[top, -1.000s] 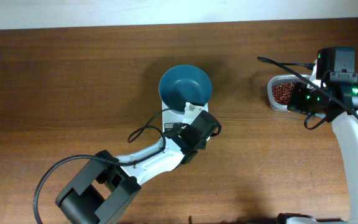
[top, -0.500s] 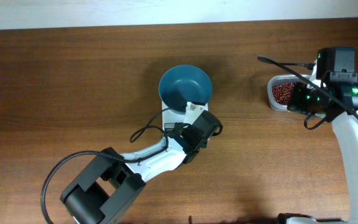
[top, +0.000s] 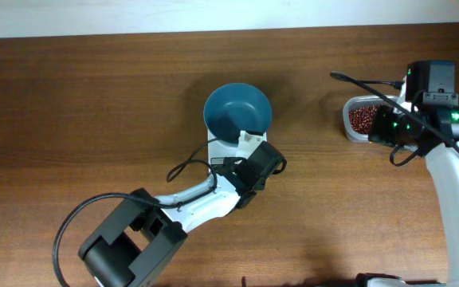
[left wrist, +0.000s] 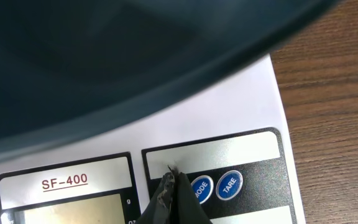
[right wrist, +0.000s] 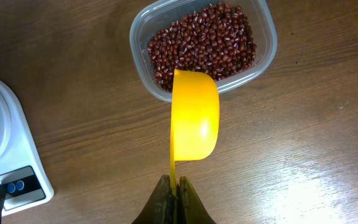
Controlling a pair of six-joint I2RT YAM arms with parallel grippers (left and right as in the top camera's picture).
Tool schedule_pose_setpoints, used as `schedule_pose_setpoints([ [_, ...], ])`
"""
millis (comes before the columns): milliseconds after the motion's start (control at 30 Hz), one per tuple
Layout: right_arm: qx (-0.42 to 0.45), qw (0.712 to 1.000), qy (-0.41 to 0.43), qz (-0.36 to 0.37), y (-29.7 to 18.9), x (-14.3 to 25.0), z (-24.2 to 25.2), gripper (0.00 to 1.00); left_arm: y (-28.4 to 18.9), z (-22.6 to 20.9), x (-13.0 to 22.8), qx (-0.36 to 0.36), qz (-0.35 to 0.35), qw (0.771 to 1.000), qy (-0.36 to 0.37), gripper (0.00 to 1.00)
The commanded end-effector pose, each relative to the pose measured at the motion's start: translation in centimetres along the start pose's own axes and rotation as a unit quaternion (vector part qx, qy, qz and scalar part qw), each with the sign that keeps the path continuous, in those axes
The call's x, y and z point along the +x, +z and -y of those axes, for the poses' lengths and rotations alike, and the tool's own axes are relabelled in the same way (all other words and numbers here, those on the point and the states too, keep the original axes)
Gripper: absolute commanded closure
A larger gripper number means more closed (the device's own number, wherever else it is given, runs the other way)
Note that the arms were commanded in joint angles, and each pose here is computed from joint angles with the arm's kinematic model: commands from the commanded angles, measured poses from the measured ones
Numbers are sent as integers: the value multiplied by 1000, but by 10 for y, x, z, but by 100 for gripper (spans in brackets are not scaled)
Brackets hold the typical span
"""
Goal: Scoop item into bowl and weigh 50g on scale
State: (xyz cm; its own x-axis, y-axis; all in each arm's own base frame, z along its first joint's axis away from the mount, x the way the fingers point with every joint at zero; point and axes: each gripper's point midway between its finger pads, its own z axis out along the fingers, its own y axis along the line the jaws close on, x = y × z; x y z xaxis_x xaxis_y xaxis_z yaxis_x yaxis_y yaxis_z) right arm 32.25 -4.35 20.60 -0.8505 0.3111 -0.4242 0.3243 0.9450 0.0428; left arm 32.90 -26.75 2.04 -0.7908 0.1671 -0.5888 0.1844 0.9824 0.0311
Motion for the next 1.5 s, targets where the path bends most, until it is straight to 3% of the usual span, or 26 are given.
schedule_pose_setpoints([
  [0,-5,1000,-3,12,-6,-8,-1,96,10,1,25,7,-43,999,17,100],
  [433,-2,1000,-4,0,-6,-2,0,96,9,-6,31,-7,-55,998,23,100],
  [600,0,1000,-4,-8,-6,3,1,96,12,-19,26,-25,-51,998,-6,100],
  [733,2,1000,-5,-17,-6,7,2,96,25,-20,43,-34,-73,997,3,100],
  [967,2,1000,-5,-19,-6,8,2,96,20,-2,50,-2,-84,996,13,100],
  [1167,3,1000,-5,-19,-6,8,2,96,-36,-2,9,27,-39,999,-3,100],
  [1333,4,1000,-5,-19,-7,8,3,96,-84,-19,-1,30,-34,999,-6,100],
  [1467,6,1000,-5,-28,-7,13,4,96,-136,-44,-21,24,14,999,-21,100],
])
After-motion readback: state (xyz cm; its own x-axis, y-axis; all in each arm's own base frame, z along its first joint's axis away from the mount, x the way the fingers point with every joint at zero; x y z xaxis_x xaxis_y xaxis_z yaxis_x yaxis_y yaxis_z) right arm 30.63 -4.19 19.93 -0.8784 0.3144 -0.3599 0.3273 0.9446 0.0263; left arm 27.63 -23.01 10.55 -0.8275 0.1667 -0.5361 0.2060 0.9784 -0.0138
